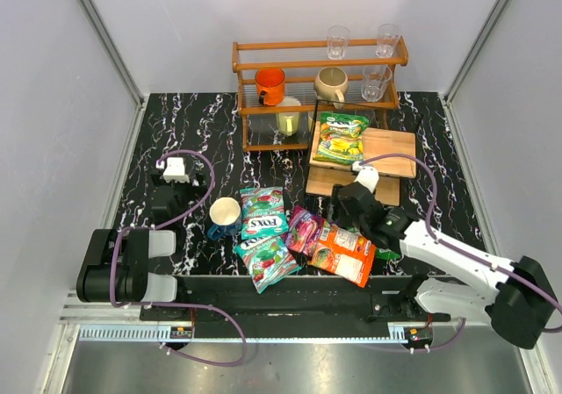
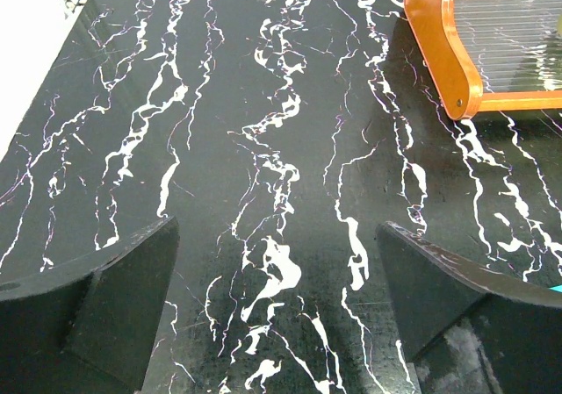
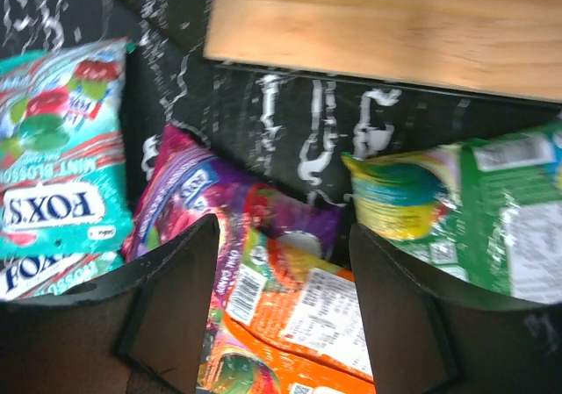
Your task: Place and organize the candy bags onto the shelf
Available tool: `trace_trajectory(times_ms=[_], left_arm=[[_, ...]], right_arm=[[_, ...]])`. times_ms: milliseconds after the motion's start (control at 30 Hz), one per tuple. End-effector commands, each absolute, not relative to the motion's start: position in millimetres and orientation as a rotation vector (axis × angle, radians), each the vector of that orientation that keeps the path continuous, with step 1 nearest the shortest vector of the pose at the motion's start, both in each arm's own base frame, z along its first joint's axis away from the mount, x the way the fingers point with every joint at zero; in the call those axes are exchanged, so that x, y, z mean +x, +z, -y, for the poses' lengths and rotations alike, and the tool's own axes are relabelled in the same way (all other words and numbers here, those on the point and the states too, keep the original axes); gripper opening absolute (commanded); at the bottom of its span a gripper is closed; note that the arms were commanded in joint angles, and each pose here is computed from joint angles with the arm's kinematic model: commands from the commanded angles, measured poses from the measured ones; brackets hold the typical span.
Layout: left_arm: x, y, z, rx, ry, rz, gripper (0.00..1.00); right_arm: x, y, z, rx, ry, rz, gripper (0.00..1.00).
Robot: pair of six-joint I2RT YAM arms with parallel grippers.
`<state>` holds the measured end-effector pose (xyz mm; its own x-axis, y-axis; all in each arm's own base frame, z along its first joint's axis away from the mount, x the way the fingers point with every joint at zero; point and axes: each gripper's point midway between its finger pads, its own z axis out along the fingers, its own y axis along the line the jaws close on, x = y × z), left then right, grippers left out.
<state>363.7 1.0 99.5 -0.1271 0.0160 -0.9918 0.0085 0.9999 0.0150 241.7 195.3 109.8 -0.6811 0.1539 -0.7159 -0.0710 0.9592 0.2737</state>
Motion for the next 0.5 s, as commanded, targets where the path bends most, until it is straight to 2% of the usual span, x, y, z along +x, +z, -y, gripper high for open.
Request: trace_trajectory(times_ms=[0,467], left_arm=[[376,124,-2,0.005,0.009,-1.620,0.99],[375,123,-2,0.005,0.009,-1.621,0.99]], right_arm=[[240,108,-139,0.305,0.118,-2.230,0.69],[244,71,-84,0.556,-0.056,-2.279,0.71]])
